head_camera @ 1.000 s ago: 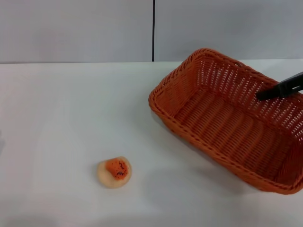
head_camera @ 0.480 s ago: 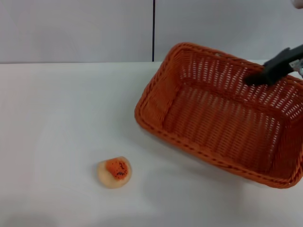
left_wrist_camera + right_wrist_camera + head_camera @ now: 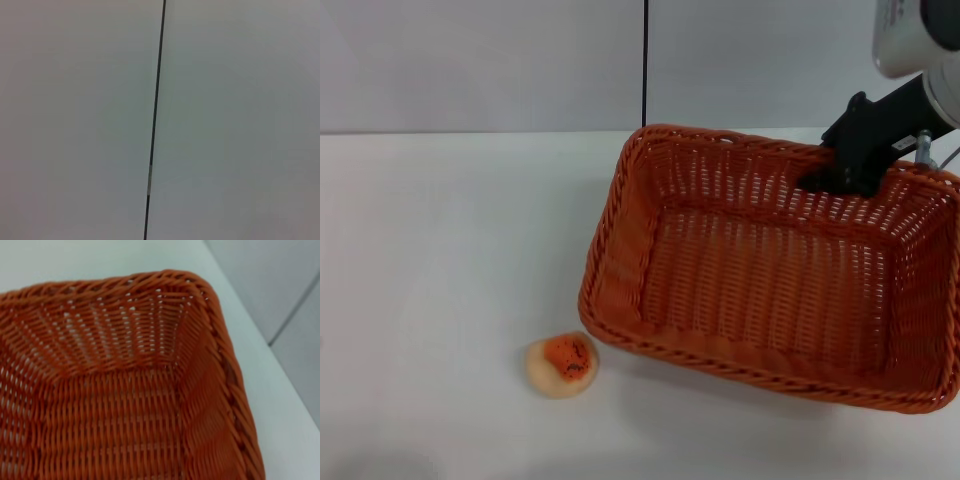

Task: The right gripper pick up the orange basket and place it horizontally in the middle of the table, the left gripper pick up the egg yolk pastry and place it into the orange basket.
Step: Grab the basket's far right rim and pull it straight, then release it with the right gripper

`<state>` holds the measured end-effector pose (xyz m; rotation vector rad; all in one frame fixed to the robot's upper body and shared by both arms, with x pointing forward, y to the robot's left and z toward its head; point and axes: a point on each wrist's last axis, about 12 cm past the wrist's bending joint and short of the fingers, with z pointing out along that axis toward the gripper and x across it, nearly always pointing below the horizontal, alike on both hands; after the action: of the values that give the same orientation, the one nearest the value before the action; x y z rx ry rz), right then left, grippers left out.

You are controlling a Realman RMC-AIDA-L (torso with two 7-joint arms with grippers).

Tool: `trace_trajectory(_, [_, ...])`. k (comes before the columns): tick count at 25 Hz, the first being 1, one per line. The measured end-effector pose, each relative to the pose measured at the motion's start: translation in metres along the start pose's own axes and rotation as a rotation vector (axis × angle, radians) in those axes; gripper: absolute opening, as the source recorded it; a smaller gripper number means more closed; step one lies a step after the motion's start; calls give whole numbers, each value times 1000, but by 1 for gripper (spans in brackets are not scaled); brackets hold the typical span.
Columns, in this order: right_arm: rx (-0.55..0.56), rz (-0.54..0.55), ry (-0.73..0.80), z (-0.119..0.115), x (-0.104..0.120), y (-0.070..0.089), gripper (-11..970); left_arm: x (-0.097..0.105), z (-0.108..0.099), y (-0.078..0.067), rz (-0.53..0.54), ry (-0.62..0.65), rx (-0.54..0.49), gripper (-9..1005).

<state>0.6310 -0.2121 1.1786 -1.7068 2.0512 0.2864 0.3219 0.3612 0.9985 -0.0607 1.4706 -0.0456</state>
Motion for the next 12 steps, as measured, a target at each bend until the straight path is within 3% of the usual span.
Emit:
trace_trajectory(6, [12, -222, -22, -4, -6, 2, 181, 0, -5, -2, -7, 0, -8, 786])
trace_trajectory(12, [2, -371, -89, -8, -9, 8, 171, 0, -6, -2, -11, 0, -7, 785])
